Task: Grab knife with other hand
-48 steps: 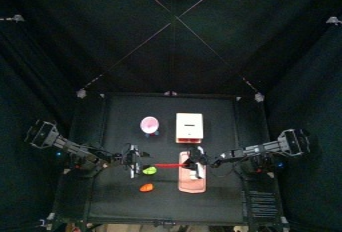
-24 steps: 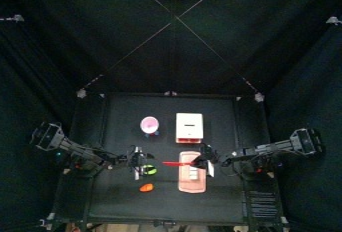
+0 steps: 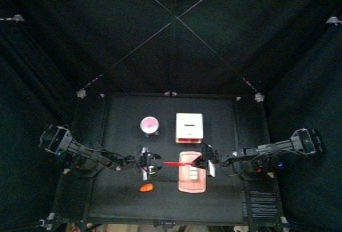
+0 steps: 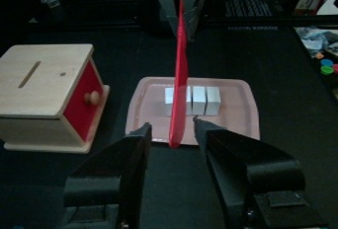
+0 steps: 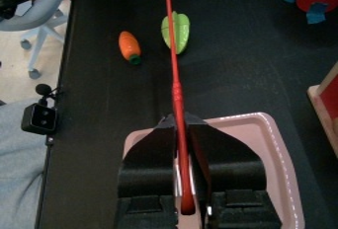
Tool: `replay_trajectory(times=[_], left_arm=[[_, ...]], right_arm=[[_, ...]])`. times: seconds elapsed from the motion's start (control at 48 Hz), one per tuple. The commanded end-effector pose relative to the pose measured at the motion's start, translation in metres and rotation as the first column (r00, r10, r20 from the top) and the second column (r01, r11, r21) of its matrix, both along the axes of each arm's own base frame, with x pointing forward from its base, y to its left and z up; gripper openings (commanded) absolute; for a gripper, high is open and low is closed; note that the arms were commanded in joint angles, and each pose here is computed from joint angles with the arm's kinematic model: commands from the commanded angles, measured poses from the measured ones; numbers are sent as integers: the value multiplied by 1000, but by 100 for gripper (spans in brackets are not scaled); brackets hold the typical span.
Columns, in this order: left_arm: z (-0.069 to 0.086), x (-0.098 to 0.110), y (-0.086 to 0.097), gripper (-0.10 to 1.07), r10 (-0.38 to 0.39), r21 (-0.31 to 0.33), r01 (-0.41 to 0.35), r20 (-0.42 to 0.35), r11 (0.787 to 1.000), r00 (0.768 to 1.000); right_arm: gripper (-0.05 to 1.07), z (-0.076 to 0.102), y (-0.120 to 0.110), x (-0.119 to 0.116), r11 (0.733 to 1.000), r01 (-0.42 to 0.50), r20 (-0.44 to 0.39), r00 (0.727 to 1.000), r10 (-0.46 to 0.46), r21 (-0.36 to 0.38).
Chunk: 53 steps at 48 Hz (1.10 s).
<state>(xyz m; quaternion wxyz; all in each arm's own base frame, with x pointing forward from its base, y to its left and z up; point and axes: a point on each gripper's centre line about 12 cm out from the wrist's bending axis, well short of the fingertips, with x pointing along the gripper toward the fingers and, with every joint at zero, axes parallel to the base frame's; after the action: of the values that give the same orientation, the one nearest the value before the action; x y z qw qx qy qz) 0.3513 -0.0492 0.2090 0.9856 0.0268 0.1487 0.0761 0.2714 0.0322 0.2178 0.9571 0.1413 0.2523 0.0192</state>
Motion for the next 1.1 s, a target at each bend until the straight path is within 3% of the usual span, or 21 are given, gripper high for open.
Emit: replay_trajectory(times=[0.0,0.229,0.417,0.625,1.083], left_arm=[[12,6,2,77,21,-33,-20,40,999,999],[7,4,11,74,57,-142,-50,46,989,997],[2,2,15,74,36,-197,-28,40,980,999],[2,-1,17,74,3,-223,13,69,975,998],[5,-14,20,74,-51,-216,83,152,973,987]], right_arm=[[39,8,0,0,1000,0,25,1000,0,0],[39,7,-1,0,1000,5,22,1000,-5,-4],[39,7,-1,0,1000,4,22,1000,-4,-5],[39,6,-2,0,1000,5,21,1000,-5,-7],[39,6,-3,0,1000,9,19,1000,-9,-7]])
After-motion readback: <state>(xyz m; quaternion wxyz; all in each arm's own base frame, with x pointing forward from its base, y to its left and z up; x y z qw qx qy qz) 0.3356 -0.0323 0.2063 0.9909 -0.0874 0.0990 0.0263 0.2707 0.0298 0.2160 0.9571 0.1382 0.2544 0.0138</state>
